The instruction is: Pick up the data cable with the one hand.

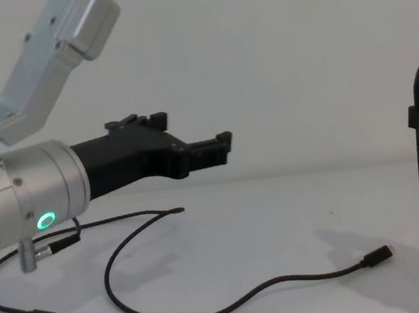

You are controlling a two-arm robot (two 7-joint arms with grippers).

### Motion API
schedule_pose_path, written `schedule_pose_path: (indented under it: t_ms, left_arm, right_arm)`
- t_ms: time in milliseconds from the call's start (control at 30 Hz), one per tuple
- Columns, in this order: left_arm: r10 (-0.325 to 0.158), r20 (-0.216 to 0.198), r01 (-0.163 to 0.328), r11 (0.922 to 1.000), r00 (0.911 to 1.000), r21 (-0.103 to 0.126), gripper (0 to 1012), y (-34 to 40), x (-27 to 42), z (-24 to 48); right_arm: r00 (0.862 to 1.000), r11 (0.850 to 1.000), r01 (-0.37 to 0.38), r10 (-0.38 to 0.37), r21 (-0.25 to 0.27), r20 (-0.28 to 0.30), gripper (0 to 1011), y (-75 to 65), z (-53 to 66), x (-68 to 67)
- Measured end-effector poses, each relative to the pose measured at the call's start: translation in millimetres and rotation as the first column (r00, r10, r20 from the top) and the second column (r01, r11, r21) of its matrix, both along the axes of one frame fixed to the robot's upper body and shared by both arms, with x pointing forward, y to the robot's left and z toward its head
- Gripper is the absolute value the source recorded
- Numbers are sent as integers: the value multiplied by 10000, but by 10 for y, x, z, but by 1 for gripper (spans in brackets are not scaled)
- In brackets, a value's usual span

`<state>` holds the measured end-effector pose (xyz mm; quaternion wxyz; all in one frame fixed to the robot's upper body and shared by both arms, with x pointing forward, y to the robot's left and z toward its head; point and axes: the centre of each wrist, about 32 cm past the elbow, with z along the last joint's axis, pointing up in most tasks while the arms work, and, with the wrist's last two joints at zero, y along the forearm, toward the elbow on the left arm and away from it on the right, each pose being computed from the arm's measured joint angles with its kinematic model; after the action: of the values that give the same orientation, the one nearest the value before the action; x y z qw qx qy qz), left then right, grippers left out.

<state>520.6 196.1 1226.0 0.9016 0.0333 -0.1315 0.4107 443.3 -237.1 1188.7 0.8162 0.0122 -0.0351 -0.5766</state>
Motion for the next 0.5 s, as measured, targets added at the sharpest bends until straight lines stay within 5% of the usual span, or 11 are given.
schedule_pose_path:
  t_ms: [300,500]
  left_arm:
    - [-1271,-322,1283,9910,9914,388,1001,22,143,102]
    - [-2254,-679,2304,9700,9719,774,1001,39,258,184]
  right_arm:
    - [10000,10000,0,0,0,0,274,0,0,0]
    - [10000,10000,0,0,0,-1,274,0,0,0]
